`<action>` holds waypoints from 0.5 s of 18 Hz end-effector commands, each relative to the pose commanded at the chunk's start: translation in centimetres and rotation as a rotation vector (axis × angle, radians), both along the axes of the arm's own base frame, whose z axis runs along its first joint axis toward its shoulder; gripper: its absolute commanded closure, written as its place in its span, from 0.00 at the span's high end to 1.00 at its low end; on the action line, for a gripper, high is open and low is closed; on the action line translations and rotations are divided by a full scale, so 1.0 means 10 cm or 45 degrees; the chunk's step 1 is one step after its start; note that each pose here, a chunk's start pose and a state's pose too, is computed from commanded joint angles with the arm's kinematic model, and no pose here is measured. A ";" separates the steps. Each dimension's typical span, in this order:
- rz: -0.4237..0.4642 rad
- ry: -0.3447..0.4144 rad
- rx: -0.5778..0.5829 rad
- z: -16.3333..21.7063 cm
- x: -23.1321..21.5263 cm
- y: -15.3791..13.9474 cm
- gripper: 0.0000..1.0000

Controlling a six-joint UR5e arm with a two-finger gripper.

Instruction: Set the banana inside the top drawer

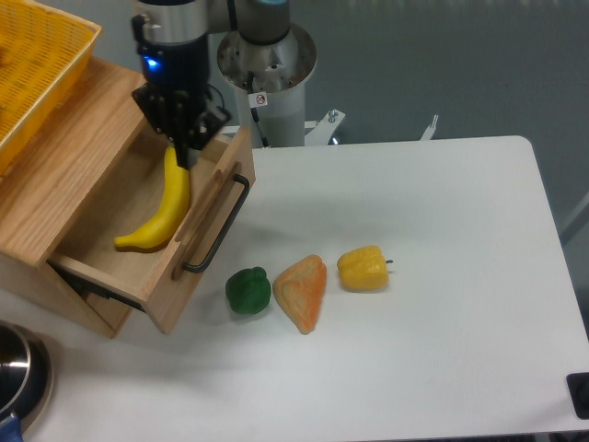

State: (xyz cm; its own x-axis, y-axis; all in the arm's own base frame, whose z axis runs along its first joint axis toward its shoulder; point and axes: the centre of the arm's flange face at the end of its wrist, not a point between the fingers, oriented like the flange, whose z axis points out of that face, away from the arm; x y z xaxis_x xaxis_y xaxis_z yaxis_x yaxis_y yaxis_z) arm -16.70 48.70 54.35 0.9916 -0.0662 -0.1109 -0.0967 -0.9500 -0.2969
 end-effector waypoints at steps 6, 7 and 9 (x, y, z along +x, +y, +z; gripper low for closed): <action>0.071 0.122 -0.120 -0.17 -0.35 -0.13 1.00; 0.075 0.119 -0.130 -0.20 -0.42 -0.11 1.00; 0.112 0.094 -0.166 -0.33 -0.62 -0.12 1.00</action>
